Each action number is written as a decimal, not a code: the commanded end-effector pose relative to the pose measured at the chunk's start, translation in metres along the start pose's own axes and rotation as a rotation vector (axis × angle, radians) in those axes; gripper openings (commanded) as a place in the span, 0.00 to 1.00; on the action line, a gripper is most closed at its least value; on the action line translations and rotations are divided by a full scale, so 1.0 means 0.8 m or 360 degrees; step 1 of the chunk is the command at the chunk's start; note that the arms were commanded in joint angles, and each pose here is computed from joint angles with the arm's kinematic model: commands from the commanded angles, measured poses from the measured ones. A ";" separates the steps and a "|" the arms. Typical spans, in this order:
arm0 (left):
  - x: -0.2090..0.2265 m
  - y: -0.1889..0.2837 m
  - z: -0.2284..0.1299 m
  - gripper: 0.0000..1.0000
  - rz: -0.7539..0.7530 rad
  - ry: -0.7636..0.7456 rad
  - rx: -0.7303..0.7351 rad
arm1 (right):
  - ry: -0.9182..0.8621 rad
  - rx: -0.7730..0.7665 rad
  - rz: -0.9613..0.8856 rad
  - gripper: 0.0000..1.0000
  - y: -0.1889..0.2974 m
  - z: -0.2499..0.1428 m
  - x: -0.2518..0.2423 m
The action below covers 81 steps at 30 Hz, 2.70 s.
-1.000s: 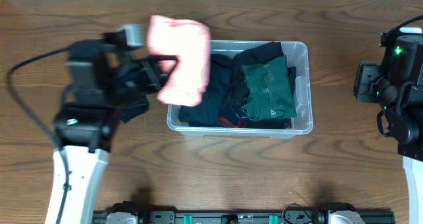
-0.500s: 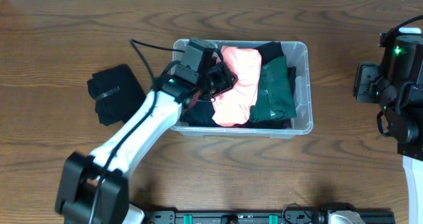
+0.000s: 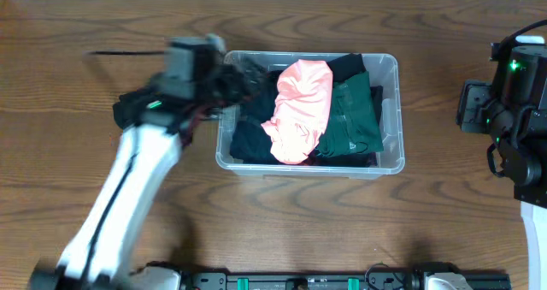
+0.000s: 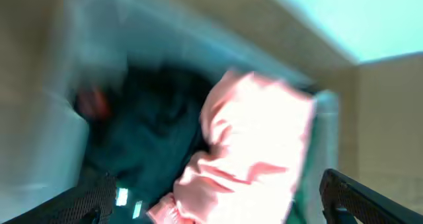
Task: Pack container
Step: 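Grasp the black folded garment at left with the left gripper, then carry the black garment into the bin's left side and release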
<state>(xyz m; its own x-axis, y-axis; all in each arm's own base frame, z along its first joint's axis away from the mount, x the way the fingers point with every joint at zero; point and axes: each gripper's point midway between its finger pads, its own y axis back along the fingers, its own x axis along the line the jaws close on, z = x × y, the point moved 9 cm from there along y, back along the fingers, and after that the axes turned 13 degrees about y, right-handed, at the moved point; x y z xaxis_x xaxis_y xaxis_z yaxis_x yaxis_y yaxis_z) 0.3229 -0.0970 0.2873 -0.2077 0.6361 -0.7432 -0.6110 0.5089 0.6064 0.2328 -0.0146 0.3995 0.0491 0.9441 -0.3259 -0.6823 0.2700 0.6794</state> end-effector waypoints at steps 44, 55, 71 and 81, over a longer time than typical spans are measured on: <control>0.224 0.050 0.102 0.06 0.0149 0.0540 0.0159 | -0.0006 0.0088 0.0033 0.66 -0.024 0.005 0.005; 0.023 0.072 0.014 0.06 -0.0112 -0.0264 0.0102 | -0.0006 0.0089 0.0034 0.66 -0.024 0.005 0.005; 0.062 -0.059 -0.023 0.98 0.0348 -0.0170 0.0485 | -0.0003 0.0095 0.0034 0.66 -0.024 0.004 0.005; -0.052 0.068 0.025 0.98 0.0313 -0.0472 -0.0192 | -0.0004 0.0094 0.0034 0.66 -0.024 0.004 0.005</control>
<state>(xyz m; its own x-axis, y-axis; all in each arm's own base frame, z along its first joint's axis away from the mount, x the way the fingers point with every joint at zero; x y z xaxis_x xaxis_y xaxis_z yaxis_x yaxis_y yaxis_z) 0.3217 -0.0899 0.3109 -0.1578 0.8446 -0.5117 -0.5229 0.3681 0.7688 0.2492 -0.0125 0.3850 0.0148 0.9481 -0.3175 -0.6375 0.2536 0.7275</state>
